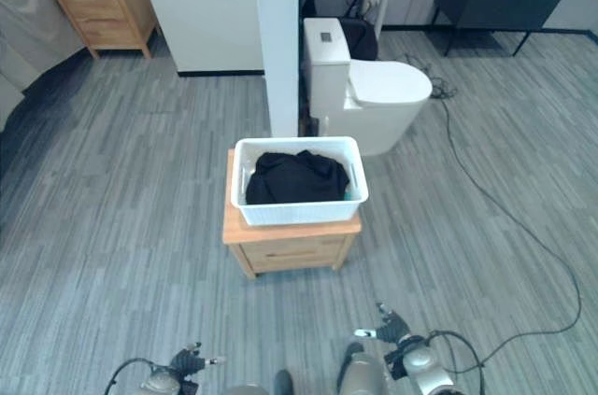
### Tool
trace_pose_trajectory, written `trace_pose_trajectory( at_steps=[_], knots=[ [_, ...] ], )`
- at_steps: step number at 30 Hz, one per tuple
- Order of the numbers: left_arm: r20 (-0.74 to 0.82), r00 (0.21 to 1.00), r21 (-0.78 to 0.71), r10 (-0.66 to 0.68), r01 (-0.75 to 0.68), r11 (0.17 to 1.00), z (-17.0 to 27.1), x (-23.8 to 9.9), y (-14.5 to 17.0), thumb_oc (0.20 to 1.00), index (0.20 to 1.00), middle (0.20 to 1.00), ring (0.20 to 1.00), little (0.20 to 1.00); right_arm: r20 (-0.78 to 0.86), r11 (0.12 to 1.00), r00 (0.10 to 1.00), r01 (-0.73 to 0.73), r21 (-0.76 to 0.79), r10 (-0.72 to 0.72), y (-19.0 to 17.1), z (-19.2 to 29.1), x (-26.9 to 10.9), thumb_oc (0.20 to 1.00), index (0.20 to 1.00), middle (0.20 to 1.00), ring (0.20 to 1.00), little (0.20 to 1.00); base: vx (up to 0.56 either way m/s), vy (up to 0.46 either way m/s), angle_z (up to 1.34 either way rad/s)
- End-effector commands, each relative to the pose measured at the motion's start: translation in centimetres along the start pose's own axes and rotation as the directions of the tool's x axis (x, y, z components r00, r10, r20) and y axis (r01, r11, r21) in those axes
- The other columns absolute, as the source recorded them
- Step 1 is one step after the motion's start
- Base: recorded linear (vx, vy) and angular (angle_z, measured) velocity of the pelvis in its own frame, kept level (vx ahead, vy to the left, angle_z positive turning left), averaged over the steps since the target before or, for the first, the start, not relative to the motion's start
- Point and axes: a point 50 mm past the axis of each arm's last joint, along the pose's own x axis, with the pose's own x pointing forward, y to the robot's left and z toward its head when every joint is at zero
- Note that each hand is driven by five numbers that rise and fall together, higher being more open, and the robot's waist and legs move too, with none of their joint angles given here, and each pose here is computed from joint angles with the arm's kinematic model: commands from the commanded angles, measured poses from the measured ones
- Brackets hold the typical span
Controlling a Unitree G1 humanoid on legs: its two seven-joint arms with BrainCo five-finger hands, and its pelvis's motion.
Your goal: Grab the laundry basket,head to the washer,open it,put in the laundry and shut it.
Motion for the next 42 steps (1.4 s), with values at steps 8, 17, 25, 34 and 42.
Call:
trace_pose_trajectory(
  at_steps=[8, 17, 25, 34, 42],
  knots=[
    [0.157, 0.986, 0.167, 0.053, -0.079, 0.983, 3.1, 0.0, 2.5, 1.0, 1.0, 1.0, 1.0, 1.0, 0.064, 0.993, 0.994, 0.089, -0.077, -0.084, -4.2, 0.4, -0.9, 1.0, 1.0, 1.0, 1.0, 1.0, 0.22, -0.176, 0.49],
    [0.171, 0.984, 0.13, 0.044, -0.067, 0.989, 4.0, 0.1, 1.5, 1.0, 1.0, 1.0, 1.0, 1.0, 0.01, 0.995, 0.996, 0.092, -0.044, -0.091, -4.9, -0.8, -1.1, 1.0, 1.0, 1.0, 1.0, 1.0, 0.12, -0.131, 0.03],
    [0.191, 0.98, 0.15, 0.056, -0.086, 0.985, 4.9, 0.2, 2.2, 1.0, 1.0, 1.0, 1.0, 1.0, -0.129, 0.997, 0.99, 0.05, -0.057, -0.057, -4.3, -3.8, -1.5, 1.0, 1.0, 1.0, 1.0, 1.0, 0.08, -0.085, 0.01],
    [0.269, 0.96, 0.188, 0.083, -0.137, 0.973, 7.4, -0.1, 4.2, 1.0, 1.0, 1.0, 1.0, 1.0, -0.307, 0.994, 0.946, 0.094, -0.051, -0.106, -6.2, -8.1, -3.5, 1.0, 1.0, 1.0, 1.0, 1.0, 0.04, -0.036, 0.06],
    [0.27, 0.959, 0.217, 0.084, -0.146, 0.965, 7.5, -0.1, 4.6, 1.0, 1.0, 1.0, 1.0, 1.0, -0.305, 0.973, 0.929, 0.23, 0.024, -0.212, -8.8, -7.9, -3.9, 1.0, 1.0, 1.0, 1.0, 1.0, 0.18, 0.261, 0.1]
  ],
)
